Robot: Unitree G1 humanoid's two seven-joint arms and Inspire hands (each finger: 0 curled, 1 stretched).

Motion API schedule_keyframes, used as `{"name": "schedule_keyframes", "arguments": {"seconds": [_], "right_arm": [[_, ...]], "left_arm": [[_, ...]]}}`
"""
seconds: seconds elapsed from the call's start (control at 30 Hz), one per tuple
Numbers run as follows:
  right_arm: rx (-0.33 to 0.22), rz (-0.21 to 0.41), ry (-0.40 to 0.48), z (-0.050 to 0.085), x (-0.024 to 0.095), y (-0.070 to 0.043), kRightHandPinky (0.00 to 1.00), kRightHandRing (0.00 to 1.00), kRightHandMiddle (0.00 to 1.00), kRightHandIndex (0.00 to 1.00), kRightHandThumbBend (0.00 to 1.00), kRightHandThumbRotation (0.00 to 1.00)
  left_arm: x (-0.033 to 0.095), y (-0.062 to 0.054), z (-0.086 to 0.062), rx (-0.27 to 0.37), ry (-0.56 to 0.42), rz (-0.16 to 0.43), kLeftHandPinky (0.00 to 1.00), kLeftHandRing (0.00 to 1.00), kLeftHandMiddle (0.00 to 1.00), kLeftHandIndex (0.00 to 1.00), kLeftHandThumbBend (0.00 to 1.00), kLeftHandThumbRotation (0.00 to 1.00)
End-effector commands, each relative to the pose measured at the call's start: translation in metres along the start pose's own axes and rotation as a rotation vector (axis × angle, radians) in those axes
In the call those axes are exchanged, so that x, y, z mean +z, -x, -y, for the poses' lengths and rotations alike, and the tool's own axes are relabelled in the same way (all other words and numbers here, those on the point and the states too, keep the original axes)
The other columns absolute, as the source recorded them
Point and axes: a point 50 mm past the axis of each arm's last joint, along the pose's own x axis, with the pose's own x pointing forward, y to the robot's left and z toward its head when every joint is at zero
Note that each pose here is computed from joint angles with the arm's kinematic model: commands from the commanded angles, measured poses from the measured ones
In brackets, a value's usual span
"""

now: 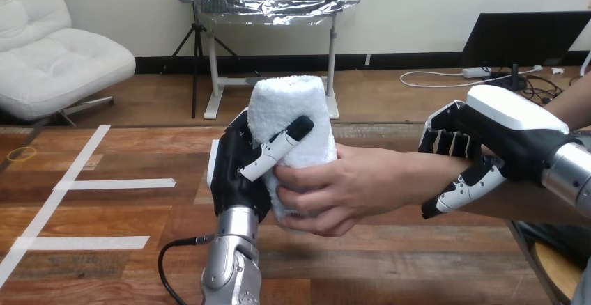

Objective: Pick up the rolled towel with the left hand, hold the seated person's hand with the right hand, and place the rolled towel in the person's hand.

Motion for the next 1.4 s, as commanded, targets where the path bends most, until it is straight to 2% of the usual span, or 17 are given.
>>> {"name": "schedule_keyframes", "arguments": {"seconds": [0.0,0.3,0.53,0.57,0.63,0.73,0.8,0.83,0.87,1.03,1.13,1.17,1.37], "right_arm": [[-0.024,0.025,-0.065,0.003,0.008,-0.013,0.34,0.39,0.44,0.48,0.92,0.17],[-0.016,0.021,-0.067,0.002,0.007,-0.013,0.34,0.39,0.44,0.48,0.91,0.17],[0.002,0.016,-0.053,0.002,0.006,-0.011,0.36,0.42,0.47,0.50,0.92,0.19],[0.006,0.013,-0.045,0.002,0.006,-0.010,0.38,0.44,0.49,0.52,0.93,0.23],[0.011,0.013,-0.034,0.002,0.006,-0.009,0.39,0.45,0.50,0.53,0.93,0.25],[0.019,0.015,-0.025,0.002,0.006,-0.008,0.41,0.49,0.54,0.57,0.95,0.31],[0.028,0.013,-0.020,0.002,0.006,-0.007,0.44,0.55,0.60,0.62,0.98,0.39],[0.034,0.011,-0.018,0.002,0.006,-0.006,0.44,0.55,0.60,0.62,0.98,0.39],[0.037,0.009,-0.017,0.001,0.006,-0.006,0.46,0.59,0.64,0.66,0.99,0.45],[0.053,0.011,-0.026,0.001,0.005,-0.003,0.51,0.67,0.71,0.72,1.00,0.54],[0.053,0.015,-0.028,0.001,0.005,-0.002,0.54,0.71,0.74,0.76,1.00,0.59],[0.053,0.017,-0.029,0.001,0.005,-0.001,0.55,0.73,0.76,0.77,1.00,0.62],[0.056,0.023,-0.036,0.000,0.004,0.003,0.58,0.76,0.79,0.81,1.00,0.69]], "left_arm": [[0.031,-0.024,0.159,-0.344,0.285,0.150,0.30,0.34,0.40,0.42,0.80,0.00],[0.034,-0.024,0.158,-0.352,0.294,0.161,0.30,0.35,0.40,0.42,0.81,0.00],[0.034,-0.025,0.151,-0.376,0.226,0.168,0.32,0.36,0.42,0.44,0.79,0.00],[0.034,-0.025,0.150,-0.384,0.210,0.168,0.35,0.40,0.46,0.48,0.78,0.08],[0.034,-0.025,0.146,-0.396,0.157,0.167,0.37,0.43,0.49,0.51,0.77,0.13],[0.035,-0.025,0.141,-0.399,0.083,0.171,0.44,0.50,0.56,0.58,0.77,0.30],[0.035,-0.025,0.138,-0.396,0.063,0.176,0.53,0.59,0.64,0.65,0.77,0.47],[0.036,-0.025,0.136,-0.390,0.055,0.180,0.53,0.59,0.64,0.65,0.77,0.47],[0.036,-0.025,0.134,-0.385,0.051,0.182,0.60,0.65,0.68,0.69,0.77,0.56],[0.038,-0.023,0.127,-0.374,0.041,0.202,0.71,0.74,0.75,0.76,0.74,0.72],[0.040,-0.023,0.121,-0.373,0.036,0.214,0.77,0.79,0.80,0.80,0.67,0.83],[0.040,-0.022,0.119,-0.370,0.033,0.217,0.82,0.83,0.82,0.82,0.65,0.89],[0.043,-0.022,0.107,-0.329,-0.011,0.238,0.93,0.88,0.85,0.83,0.65,0.97]]}}
